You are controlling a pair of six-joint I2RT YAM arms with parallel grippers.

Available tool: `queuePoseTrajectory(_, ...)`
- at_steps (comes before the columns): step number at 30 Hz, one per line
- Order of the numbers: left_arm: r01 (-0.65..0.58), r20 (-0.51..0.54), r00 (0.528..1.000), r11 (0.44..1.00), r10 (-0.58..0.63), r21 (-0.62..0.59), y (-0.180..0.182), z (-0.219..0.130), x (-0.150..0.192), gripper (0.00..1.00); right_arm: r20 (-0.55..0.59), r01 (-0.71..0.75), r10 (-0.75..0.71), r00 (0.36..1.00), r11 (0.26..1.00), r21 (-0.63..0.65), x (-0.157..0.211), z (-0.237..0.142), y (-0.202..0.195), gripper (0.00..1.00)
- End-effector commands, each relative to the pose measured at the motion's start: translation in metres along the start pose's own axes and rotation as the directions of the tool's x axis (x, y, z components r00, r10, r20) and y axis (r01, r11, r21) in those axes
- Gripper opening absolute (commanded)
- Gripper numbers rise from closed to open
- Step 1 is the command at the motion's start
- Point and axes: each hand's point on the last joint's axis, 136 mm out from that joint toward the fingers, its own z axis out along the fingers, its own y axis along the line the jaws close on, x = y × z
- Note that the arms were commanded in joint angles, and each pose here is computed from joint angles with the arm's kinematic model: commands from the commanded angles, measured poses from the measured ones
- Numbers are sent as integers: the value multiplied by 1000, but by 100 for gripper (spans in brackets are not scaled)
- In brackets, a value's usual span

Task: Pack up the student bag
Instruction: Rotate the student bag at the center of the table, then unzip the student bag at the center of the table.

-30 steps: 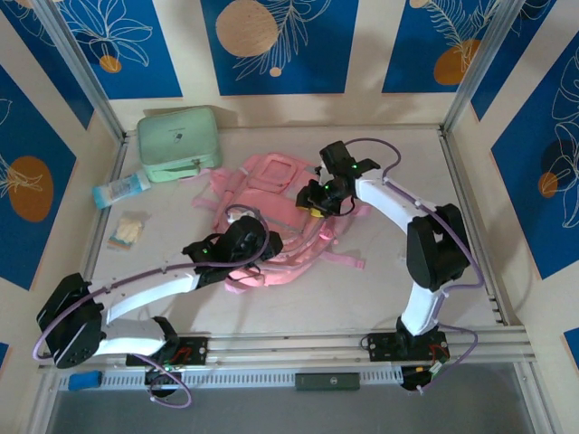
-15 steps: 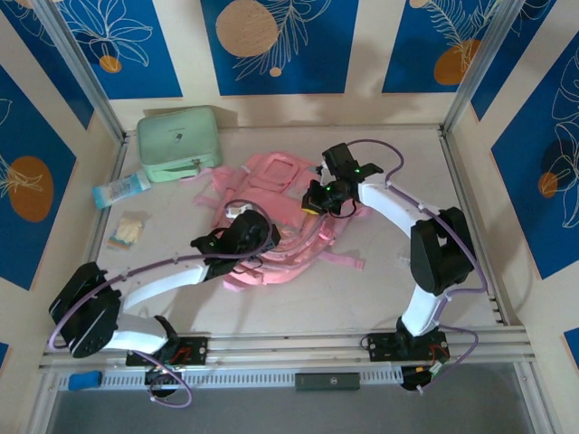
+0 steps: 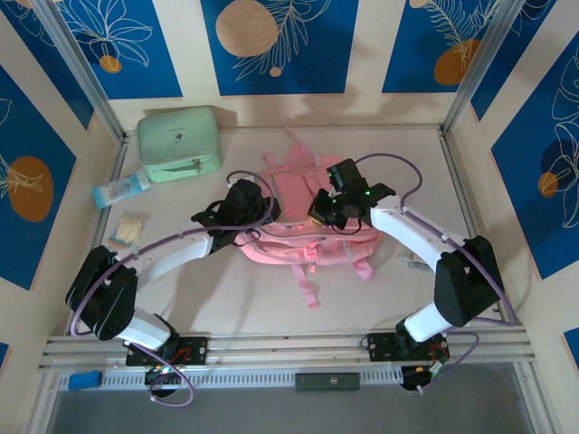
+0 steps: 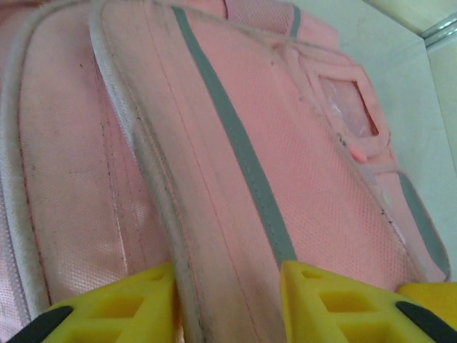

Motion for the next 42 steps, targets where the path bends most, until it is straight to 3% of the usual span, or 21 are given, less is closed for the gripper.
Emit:
queuePoseTrajectory(1,-46,-13,999,995,48,94,-19,-35,-2,43,-14,-26,24,1000,994,-103,6,-8,28,0)
queuePoseTrajectory(9,-38,-70,997,999,39,18,-8,-86,52,58,27,-63,66,997,993,-95,7,-11,31,0)
queuePoseTrajectory(15,-147,-69,988,984,140,-101,-18,-82,72,73,34,-92,95,995,992,-88,12,-10,32,0)
queuePoseTrajectory(21,-225,-78,974,953,213,-204,-31,-67,81,79,36,-101,105,994,990,-102,13,-10,39,0)
queuePoseTrajectory(25,-193,-76,981,941,179,-277,-24,-58,83,81,25,-113,117,993,987,-111,14,-8,41,0)
queuePoseTrajectory(31,-58,40,996,929,78,-367,-9,-49,73,85,20,-131,135,991,982,-132,16,-9,43,0)
queuePoseTrajectory(42,62,105,994,924,-24,-378,-7,-17,66,97,7,-144,147,989,980,-135,19,-5,43,0)
